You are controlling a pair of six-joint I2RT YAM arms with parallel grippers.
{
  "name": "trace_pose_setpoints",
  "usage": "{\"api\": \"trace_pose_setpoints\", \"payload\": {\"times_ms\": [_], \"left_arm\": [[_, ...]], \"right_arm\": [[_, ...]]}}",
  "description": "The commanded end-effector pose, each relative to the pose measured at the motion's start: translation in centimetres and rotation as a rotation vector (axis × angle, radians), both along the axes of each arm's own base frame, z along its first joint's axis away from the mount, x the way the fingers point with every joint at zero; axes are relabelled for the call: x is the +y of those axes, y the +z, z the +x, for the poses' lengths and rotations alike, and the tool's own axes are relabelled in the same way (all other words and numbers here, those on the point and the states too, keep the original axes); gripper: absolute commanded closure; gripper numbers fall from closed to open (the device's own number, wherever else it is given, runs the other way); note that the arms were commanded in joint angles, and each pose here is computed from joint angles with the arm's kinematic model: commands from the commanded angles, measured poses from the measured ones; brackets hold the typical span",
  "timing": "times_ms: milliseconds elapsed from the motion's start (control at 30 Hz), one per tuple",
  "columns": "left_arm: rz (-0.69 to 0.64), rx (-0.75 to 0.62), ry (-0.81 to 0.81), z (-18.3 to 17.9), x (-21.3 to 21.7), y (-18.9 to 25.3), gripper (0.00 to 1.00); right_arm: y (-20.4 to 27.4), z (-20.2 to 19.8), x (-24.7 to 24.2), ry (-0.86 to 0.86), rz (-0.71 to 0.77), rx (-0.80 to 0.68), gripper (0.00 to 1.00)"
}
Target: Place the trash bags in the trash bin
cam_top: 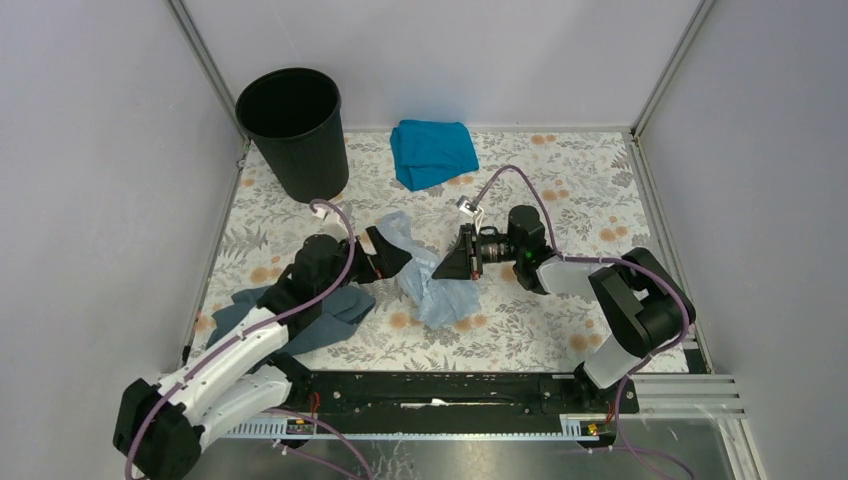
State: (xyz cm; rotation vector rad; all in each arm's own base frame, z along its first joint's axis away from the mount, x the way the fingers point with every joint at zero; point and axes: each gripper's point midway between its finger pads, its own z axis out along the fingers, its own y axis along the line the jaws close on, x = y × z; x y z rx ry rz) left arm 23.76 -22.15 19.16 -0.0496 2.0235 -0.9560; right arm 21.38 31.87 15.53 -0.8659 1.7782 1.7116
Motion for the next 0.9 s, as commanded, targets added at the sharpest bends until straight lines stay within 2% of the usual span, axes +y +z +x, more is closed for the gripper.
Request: {"api": "trace_pose_setpoints", "payload": {"times_ms": [0, 67, 200, 267, 333, 400, 433, 533, 667, 700, 733, 867], "left_arm": [[-0.228, 0.057, -0.065, -0.2, -0.8, 1.1, 0.01], [-0.233, 0.055, -0.061, 0.1, -0.4, 0.7, 0.04], [-0.243, 0.016, -0.175, -0.3, -1.8, 1.4, 0.31], [-0.221, 0.006, -0.203, -0.1, -2.2, 1.3, 0.53], [-0.186, -0.017, -0.197, 0.2, -2.0, 1.5, 0.79], [-0.145, -0.058, -0.184, 0.6, -1.5, 2.3, 0.97], [-0.115, -0.081, -0.174, 0.8, -1.1, 2.7, 1.00], [-0.002, -0.161, -0.085, 1.6, 1.0, 4.8, 1.00], [0.095, -0.243, 0.021, 1.7, 3.9, 7.5, 1.00], [0.100, -0.259, 0.034, 1.6, 4.3, 8.1, 1.00], [0.100, -0.269, 0.038, 1.4, 4.5, 8.6, 1.00], [0.041, -0.302, -0.092, 0.2, 2.4, 10.4, 1.00]], "right_arm": [[1.9, -0.4, -0.1, 0.072, 0.078, -0.074, 0.93], [1.7, -0.5, -0.2, 0.067, 0.068, -0.066, 0.92], [1.4, -0.8, -0.4, 0.066, 0.045, -0.062, 0.83], [1.2, -0.9, -0.6, 0.058, 0.029, -0.062, 0.79], [0.9, -1.0, -0.8, 0.043, 0.010, -0.060, 0.78], [0.2, -0.3, -1.0, -0.011, -0.041, -0.056, 0.92], [-0.5, 0.2, -1.2, -0.054, -0.088, -0.048, 1.00], [-3.0, 2.9, -2.8, -0.261, -0.283, -0.025, 1.00], [-6.7, 8.0, -9.7, -0.734, -0.661, -0.014, 0.99], [-7.1, 8.7, -11.3, -0.815, -0.727, -0.019, 0.93], [-7.2, 9.1, -12.4, -0.865, -0.775, -0.025, 0.81], [-7.0, 8.9, -12.2, -0.803, -0.839, -0.015, 0.47]]}}
